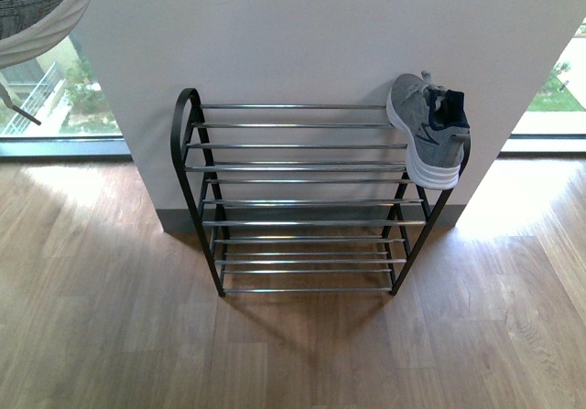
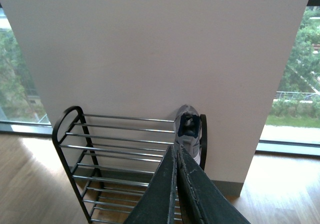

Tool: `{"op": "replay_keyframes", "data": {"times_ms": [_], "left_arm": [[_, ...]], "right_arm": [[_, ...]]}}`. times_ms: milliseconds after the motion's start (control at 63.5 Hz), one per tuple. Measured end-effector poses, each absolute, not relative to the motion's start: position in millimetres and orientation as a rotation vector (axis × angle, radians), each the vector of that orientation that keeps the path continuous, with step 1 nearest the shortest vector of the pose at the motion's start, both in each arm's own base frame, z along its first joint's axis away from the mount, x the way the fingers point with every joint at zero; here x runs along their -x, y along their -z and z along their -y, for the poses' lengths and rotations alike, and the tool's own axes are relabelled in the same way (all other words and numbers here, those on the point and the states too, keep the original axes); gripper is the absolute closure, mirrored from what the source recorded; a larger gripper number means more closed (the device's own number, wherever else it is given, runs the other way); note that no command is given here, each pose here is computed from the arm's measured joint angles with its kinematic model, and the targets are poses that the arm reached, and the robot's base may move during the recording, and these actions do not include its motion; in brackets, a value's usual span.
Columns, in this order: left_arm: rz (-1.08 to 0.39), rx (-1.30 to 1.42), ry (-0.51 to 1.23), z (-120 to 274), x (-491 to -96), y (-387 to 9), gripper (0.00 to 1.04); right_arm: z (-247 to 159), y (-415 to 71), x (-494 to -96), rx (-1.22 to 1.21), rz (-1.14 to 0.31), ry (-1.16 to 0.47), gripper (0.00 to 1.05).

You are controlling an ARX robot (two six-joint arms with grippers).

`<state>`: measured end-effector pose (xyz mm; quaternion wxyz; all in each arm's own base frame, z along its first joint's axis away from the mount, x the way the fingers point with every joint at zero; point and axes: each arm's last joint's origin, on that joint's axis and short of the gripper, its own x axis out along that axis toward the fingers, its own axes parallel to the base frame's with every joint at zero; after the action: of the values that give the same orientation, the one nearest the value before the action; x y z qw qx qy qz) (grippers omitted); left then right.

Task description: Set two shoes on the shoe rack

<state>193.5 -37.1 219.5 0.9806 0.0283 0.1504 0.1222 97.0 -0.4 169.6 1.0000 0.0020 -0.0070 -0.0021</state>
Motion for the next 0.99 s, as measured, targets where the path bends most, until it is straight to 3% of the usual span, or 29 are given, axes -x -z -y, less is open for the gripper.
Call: {"op": "replay_keyframes", "data": {"times_ms": [221,441,567,756,992], "left_arm": [[-0.303,-0.057,-0.248,37,-193,-219,1.03],[-0.306,-0.056,-0.246,37,-193,-219,1.03],[-0.440,-0.090,-0.215,39,-203,-220,1.03],[-0.510,-0.090,-0.108,54,-269,-227,1.03],[-0.594,0.040,-0.056,107,-375,-207,1.03]], "right_arm": [[0,-170,-97,-0.002,0.016,0.004,1.02],[0,-170,-97,-0.003,0.016,0.004,0.65],[0,-170,-97,-0.003,0.017,0.004,0.46],[0,-170,-97,-0.003,0.017,0.004,0.10],[0,-170,-97,-0.003,0.017,0.004,0.09]]}}
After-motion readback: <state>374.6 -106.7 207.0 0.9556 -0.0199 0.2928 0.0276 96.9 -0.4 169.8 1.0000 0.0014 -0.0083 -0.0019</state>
